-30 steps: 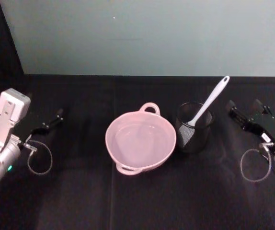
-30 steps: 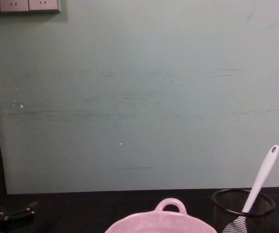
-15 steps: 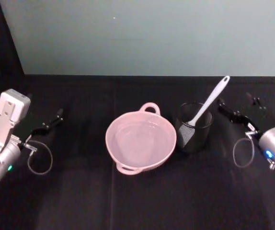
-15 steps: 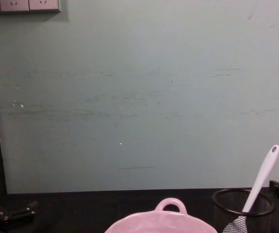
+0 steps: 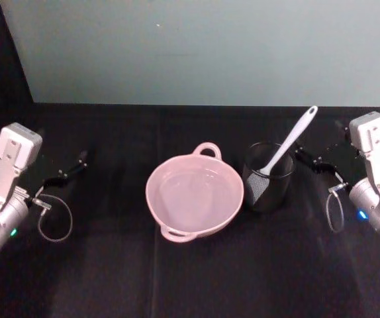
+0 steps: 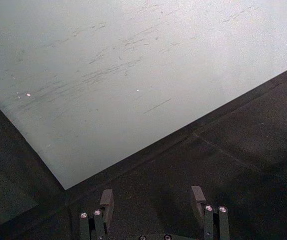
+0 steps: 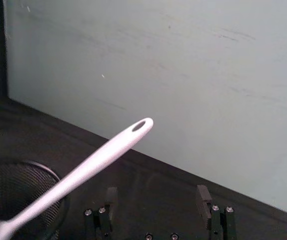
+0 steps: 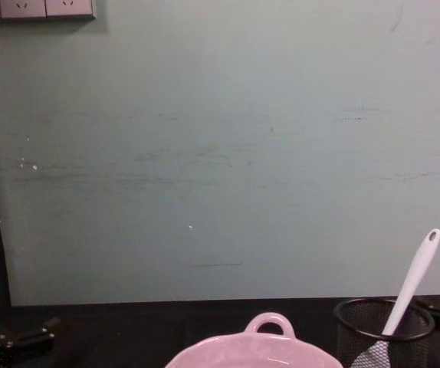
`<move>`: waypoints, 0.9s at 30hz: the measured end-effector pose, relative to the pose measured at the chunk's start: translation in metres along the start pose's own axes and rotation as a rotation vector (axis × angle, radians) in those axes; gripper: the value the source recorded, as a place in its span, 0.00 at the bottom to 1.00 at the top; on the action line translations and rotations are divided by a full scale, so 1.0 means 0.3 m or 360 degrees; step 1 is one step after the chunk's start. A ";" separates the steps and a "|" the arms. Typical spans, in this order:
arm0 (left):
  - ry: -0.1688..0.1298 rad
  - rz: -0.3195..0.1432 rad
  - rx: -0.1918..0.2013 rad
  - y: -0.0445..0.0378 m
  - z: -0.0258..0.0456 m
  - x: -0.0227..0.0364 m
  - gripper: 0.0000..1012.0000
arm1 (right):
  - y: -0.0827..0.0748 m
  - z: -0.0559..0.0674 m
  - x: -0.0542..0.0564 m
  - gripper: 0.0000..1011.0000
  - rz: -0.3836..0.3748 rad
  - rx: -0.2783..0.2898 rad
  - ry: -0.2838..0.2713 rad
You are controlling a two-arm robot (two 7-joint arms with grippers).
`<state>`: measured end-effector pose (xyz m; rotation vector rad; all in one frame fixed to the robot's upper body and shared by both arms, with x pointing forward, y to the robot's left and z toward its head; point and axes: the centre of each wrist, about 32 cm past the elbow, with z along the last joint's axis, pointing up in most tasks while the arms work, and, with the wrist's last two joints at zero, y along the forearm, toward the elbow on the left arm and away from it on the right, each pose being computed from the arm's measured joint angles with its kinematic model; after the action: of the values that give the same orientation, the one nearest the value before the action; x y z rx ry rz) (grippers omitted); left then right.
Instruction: Use the one hand to pick up the spoon and stir the clear water in the bowl.
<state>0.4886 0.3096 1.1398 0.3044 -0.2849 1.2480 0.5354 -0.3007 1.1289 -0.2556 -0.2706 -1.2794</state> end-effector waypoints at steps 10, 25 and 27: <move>0.0000 0.0000 0.0000 0.000 0.000 0.000 1.00 | -0.002 0.002 -0.001 0.99 -0.0013 -0.0010 -0.0024; 0.0000 0.0000 0.0000 0.000 0.000 0.000 1.00 | -0.002 0.001 0.000 0.99 -0.0005 -0.0003 0.0001; 0.0000 0.0000 0.0000 0.000 0.000 0.000 1.00 | -0.002 0.001 0.000 0.99 -0.0003 -0.0003 0.0003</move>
<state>0.4886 0.3097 1.1398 0.3044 -0.2851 1.2480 0.5349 -0.3008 1.1293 -0.2559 -0.2681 -1.2820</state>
